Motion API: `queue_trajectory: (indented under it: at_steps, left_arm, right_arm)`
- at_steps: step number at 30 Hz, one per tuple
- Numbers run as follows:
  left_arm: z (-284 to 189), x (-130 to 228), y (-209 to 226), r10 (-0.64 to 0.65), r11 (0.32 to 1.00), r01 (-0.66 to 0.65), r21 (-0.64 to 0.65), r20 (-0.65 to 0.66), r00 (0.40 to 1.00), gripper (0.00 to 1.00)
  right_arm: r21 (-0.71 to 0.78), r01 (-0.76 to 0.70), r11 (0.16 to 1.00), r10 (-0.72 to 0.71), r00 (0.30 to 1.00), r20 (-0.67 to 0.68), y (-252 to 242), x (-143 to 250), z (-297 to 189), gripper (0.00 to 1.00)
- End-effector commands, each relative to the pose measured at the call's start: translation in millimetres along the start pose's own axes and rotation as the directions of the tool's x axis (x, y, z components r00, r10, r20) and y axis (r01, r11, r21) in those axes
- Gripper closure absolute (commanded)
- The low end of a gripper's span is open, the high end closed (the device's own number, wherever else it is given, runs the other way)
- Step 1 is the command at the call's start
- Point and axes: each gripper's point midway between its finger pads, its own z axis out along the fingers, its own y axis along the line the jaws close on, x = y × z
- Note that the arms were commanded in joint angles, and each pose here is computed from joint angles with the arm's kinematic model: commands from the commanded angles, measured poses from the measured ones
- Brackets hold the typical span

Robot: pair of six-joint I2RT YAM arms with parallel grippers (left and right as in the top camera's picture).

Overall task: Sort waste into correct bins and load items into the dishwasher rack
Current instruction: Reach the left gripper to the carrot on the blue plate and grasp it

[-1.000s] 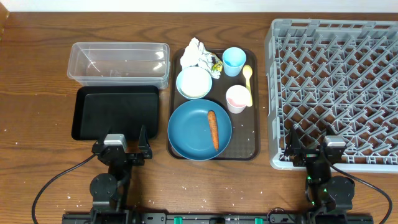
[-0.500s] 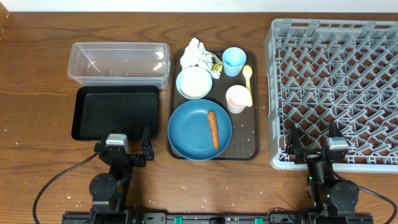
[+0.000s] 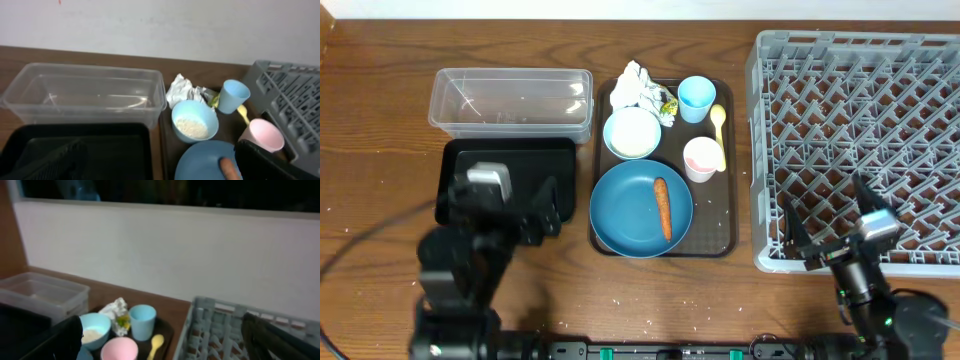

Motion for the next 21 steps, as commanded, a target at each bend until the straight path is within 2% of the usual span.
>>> queue_trajectory:
  at_steps: [1, 6, 11, 16, 21]
  left_arm:
    - [10, -28, -8, -0.02, 0.999, 0.022, 0.024, -0.077, 0.997, 0.04]
    - [37, -38, -26, -0.027, 0.996, 0.048, 0.078, -0.246, 0.969, 0.04]
    - [73, -24, -61, 0.063, 0.99, -0.011, 0.138, -0.382, 0.922, 0.04]
    - [99, 23, -112, 0.187, 0.966, -0.065, 0.251, -0.498, 0.847, 0.04]
    - [120, 76, -128, 0.235, 0.958, -0.069, 0.279, -0.623, 0.746, 0.04]
  right_arm:
    - [-0.083, 0.035, 0.996, -0.039, 0.998, -0.045, 12, -24, 9, 0.01]
    - [-0.095, 0.006, 0.995, -0.027, 0.975, -0.219, 6, -34, 30, 0.01]
    - [-0.112, -0.021, 0.994, -0.027, 0.912, -0.41, -1, -24, 52, 0.01]
    - [-0.106, -0.108, 0.988, 0.037, 0.855, -0.518, -2, -10, 67, 0.01]
    - [-0.06, -0.191, 0.98, 0.119, 0.797, -0.592, -4, 13, 73, 0.01]
